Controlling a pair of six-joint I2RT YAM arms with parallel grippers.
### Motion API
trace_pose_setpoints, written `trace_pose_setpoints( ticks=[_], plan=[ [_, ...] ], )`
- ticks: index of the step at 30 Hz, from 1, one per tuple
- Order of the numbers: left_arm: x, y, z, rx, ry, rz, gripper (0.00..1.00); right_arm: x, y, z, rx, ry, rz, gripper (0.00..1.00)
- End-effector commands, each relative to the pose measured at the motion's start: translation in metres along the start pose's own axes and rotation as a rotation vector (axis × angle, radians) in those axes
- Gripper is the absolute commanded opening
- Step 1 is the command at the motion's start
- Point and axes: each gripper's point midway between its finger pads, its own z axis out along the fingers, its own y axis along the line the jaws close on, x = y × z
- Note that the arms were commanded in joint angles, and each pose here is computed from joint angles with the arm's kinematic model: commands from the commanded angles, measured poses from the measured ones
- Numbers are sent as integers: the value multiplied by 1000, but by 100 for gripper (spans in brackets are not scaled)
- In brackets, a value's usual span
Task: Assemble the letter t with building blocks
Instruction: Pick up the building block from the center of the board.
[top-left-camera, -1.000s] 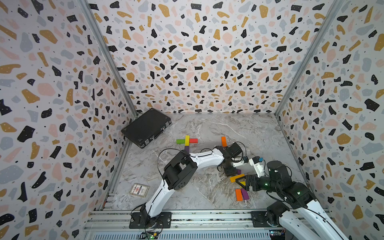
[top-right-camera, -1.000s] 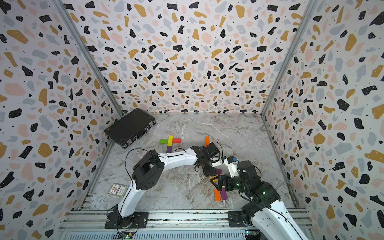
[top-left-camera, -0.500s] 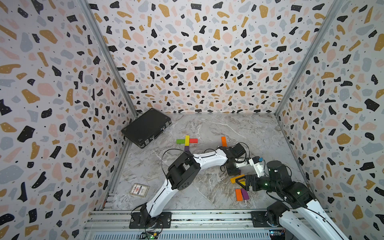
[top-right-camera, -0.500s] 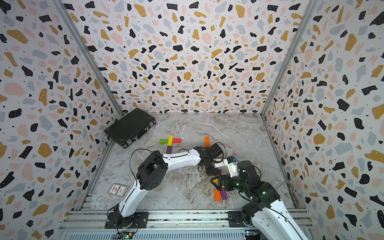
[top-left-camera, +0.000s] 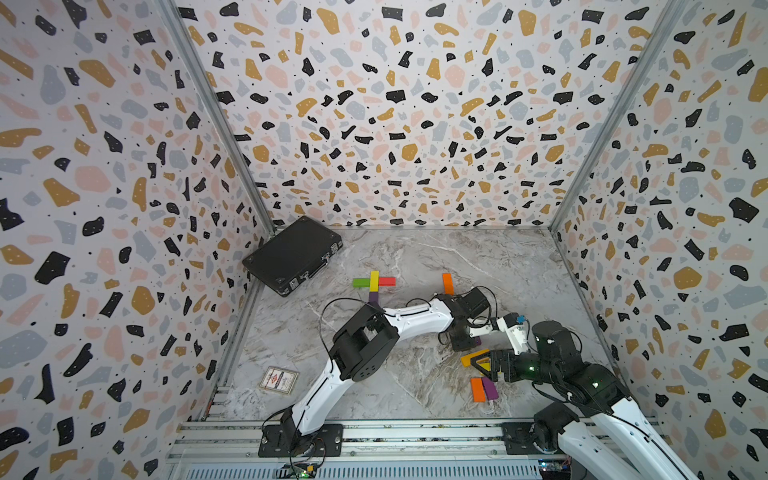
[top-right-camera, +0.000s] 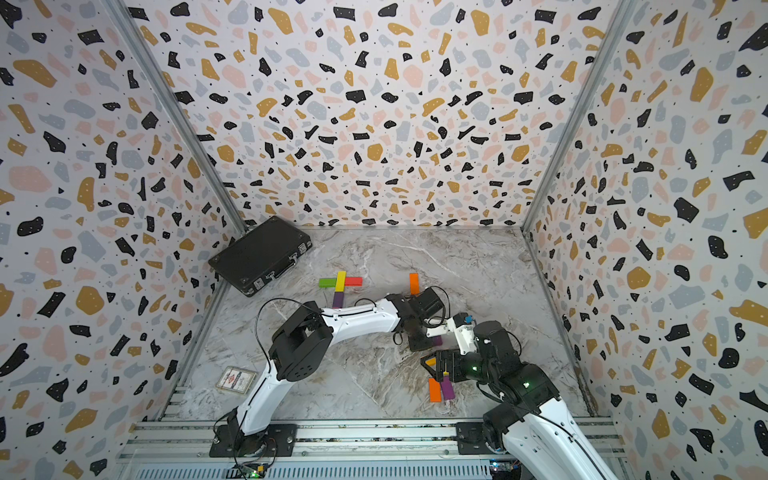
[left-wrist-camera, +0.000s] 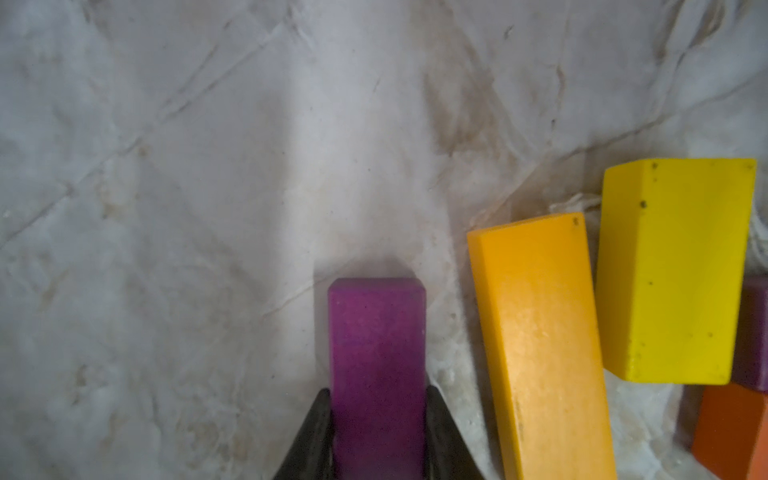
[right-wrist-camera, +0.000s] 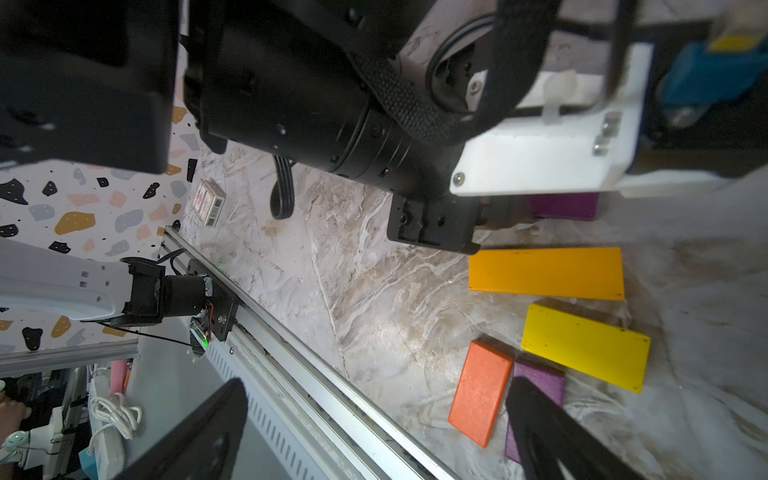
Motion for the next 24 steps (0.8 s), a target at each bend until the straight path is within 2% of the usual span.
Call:
trace_pose_setpoints(
  ticks=[1,7,13,19,24],
  plan=[
    [23,-3,6,-1,76,-10,25,1,0,2,-2,7,-9,100],
    [31,2,-2,-18,86,-13,25,-8,6,-3,-7,-12,-33,100],
    [53,18,-27,-68,94,-66,22,-27,16,-6,14,10,-74,100],
    [81,48,-65,-143,81,-134,19,-51,23,-3,39,20,-122,100],
    [96,85,-86,-211,65,-176,19,-85,24,-4,98,-36,-165,100]
  ],
)
